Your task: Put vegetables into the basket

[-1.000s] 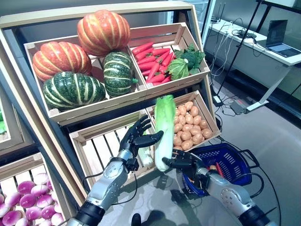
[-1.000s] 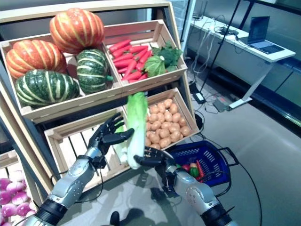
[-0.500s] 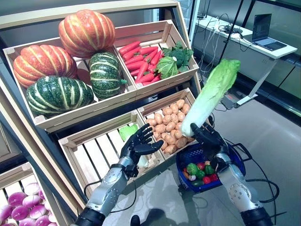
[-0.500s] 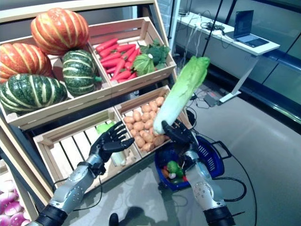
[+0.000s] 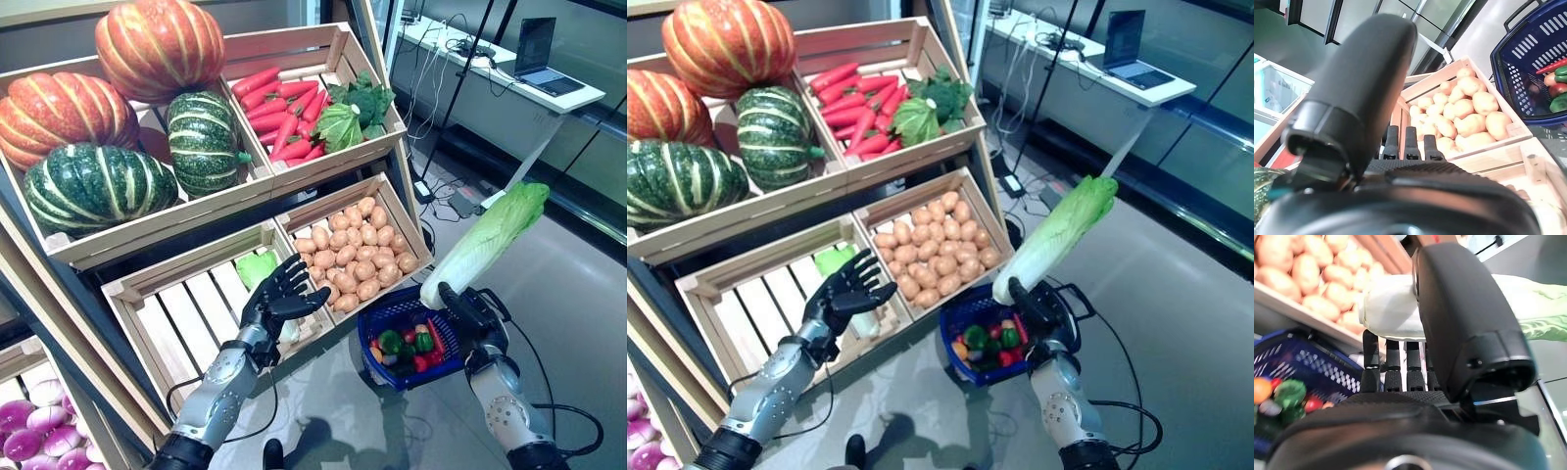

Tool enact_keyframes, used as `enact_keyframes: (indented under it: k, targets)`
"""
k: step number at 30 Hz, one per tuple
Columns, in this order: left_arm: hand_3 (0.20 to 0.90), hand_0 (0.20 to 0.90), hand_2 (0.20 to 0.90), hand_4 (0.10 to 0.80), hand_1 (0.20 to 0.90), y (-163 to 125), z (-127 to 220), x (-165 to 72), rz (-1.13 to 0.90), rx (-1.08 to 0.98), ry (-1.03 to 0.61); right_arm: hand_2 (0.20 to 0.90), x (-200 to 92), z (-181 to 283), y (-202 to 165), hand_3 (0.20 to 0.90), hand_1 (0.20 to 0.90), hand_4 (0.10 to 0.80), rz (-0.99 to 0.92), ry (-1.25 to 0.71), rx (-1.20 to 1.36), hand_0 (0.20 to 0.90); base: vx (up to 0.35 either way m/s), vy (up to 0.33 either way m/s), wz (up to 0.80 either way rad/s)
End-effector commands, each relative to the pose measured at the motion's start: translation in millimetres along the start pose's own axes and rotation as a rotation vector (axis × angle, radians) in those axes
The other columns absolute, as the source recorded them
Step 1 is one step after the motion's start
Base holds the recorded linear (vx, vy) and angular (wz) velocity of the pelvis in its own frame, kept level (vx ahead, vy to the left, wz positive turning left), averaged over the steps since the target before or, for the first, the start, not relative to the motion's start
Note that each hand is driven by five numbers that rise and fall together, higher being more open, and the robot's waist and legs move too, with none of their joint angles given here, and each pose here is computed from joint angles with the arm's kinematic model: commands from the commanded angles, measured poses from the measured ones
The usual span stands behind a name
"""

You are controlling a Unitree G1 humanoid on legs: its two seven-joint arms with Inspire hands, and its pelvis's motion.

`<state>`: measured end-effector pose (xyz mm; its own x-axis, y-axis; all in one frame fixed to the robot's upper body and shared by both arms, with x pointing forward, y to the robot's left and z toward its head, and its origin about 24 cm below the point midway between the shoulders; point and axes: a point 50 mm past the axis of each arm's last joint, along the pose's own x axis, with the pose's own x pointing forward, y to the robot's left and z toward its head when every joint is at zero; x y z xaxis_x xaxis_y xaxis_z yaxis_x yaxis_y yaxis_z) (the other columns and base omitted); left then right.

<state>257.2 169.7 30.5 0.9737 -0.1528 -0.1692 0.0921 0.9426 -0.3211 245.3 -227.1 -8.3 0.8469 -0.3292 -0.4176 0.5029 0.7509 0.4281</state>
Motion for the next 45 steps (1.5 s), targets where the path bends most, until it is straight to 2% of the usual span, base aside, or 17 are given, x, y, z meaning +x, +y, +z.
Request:
enact_keyframes:
  k: [1,8,20,27,32,39,45]
  targets:
    - [0.900,0.900,0.900,0.800,0.900,-26.8,68.3,9.6,-0.186,-0.027,-0.305,0.300,8.8,81.1,21.7,0.300,0.300,0.400,0.031,-0.391,0.088,0.300,-0.171,-0.051,0.00]
    - [0.900,0.900,0.900,0.800,0.900,-49.4,105.7,10.1,-0.343,-0.011,-0.461,0.300,20.5,125.1,37.8,0.300,0.300,0.400,0.086,-0.518,0.155,0.300,-0.202,-0.079,0.01]
    - [0.900,0.900,0.900,0.800,0.900,-67.6,133.2,7.5,-0.515,-0.008,-0.600,0.300,33.0,169.7,50.1,0.300,0.300,0.400,0.221,-0.593,0.325,0.300,-0.103,-0.045,0.08]
    - [0.900,0.900,0.900,0.800,0.900,-81.3,148.6,8.1,-0.589,0.019,-0.670,0.300,35.1,199.3,73.9,0.300,0.300,0.400,0.366,-0.630,0.439,0.300,-0.062,-0.011,0.10]
    - [0.900,0.900,0.900,0.800,0.900,-84.4,152.4,9.0,-0.607,0.015,-0.680,0.300,35.9,210.4,75.0,0.300,0.300,0.400,0.351,-0.643,0.504,0.300,0.000,0.000,0.00]
    - [0.900,0.900,0.900,0.800,0.900,-90.4,157.4,10.0,-0.640,0.029,-0.684,0.300,32.0,234.0,67.6,0.300,0.300,0.400,0.225,-0.742,0.609,0.300,-0.009,-0.017,0.01]
    - [0.900,0.900,0.900,0.800,0.900,-95.9,158.6,11.9,-0.653,0.037,-0.670,0.300,39.7,233.2,80.5,0.300,0.300,0.400,0.211,-0.646,0.531,0.300,0.008,-0.009,0.06]
